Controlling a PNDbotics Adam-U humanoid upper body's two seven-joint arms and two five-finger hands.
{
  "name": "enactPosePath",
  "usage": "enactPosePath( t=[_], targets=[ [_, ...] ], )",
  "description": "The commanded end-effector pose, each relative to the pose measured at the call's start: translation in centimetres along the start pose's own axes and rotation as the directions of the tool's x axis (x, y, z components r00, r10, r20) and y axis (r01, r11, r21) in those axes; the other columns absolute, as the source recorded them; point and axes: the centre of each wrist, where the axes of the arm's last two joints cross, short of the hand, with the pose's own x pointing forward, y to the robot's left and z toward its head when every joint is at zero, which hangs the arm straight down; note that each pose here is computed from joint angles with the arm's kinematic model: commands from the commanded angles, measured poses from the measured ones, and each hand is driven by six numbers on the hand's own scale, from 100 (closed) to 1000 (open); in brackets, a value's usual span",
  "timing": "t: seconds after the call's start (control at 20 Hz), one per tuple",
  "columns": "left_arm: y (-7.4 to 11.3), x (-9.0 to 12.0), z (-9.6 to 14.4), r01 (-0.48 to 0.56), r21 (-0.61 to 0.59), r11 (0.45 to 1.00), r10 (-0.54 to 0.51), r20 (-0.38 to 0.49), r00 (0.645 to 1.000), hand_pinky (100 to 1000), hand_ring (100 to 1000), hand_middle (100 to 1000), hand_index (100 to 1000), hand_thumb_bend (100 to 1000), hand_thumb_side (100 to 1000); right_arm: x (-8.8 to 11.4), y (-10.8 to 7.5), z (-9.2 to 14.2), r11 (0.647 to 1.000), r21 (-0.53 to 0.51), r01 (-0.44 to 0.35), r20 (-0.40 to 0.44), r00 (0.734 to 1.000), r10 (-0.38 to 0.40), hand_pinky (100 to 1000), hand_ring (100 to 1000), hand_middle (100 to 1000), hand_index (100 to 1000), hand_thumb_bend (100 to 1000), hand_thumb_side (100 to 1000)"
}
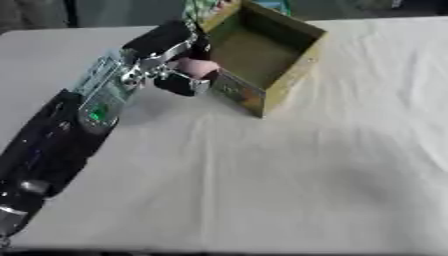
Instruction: Pick up objects on the table and place them in the box.
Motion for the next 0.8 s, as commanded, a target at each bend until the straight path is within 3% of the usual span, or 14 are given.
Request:
enactPosePath(
  t=[0.05,0.7,0.8],
  targets=[
    [1.7,-0.8,-0.7,0.047,0.068,0.997,-0.044,-0.042,0.998,545,452,313,413,161,100,0.7,-0.4,-0.4,1.0,0.009,-0.016,0.021,1.0,0.016,644,721,680,796,100,242],
    [-1.0,-2.9,-5.1,0.134,0.164,0.977,-0.096,-0.22,0.971,577,509,409,493,164,100,0.8,0.7,-0.8,0.997,0.072,0.004,0.018,1.0,-0.005,644,721,680,795,100,237],
    [-1.6,-3.5,-5.3,0.145,0.16,0.976,-0.103,-0.243,0.964,593,537,461,545,175,100,0.8,0.9,-0.8,0.997,0.079,0.007,0.018,1.0,-0.008,644,721,680,795,100,236]
  ],
)
